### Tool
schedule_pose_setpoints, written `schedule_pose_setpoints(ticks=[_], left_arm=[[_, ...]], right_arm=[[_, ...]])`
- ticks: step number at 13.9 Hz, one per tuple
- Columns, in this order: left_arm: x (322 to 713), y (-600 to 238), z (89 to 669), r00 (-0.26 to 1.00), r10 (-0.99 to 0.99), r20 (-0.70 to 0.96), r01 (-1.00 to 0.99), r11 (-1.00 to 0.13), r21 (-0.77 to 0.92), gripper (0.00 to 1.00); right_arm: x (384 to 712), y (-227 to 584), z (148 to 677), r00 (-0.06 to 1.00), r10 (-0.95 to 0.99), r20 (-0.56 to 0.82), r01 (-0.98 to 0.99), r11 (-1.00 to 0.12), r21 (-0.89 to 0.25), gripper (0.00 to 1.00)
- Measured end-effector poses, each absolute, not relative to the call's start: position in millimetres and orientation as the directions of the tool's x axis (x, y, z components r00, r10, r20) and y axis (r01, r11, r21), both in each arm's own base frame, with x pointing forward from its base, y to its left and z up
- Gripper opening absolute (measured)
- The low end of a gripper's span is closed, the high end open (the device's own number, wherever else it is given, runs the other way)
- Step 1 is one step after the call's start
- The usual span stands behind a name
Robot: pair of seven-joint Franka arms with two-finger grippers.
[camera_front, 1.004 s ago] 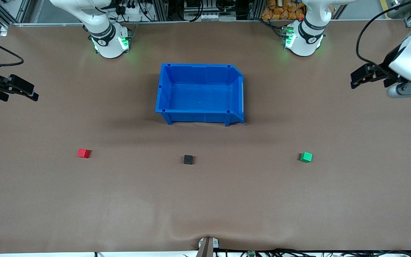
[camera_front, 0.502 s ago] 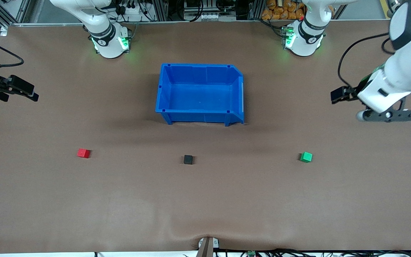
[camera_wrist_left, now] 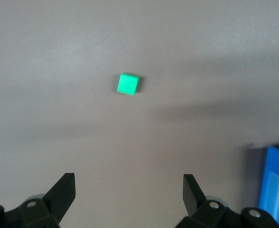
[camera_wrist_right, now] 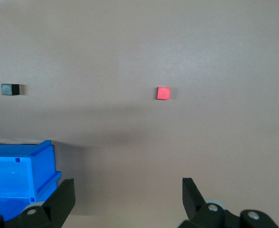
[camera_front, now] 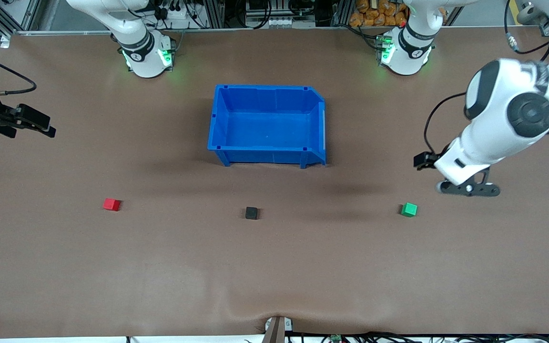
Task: Attach green and red cubes to black cube
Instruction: 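Move the left gripper down over the green cube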
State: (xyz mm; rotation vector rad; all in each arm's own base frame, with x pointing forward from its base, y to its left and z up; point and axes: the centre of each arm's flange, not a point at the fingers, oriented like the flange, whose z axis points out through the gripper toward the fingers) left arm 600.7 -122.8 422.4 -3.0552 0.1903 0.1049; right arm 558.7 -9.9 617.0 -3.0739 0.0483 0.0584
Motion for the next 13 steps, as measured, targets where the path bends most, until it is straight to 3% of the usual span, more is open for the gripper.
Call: schedule_pose_setpoints(ticks=[8,13], left_arm=[[630,-127,314,0.979,-0.201,0.016,-0.200,-0.978,-0.055,1.00],[641,-114,251,0.958,-0.283,0.039,-0.282,-0.959,-0.016,1.00]], right_arm=[[560,-19,612,0.998,-0.041,-0.047,-0.042,-0.999,-0.027,1.00],[580,-47,583,0.996,-0.078,-0.053,-0.075,-0.996,0.051,1.00]])
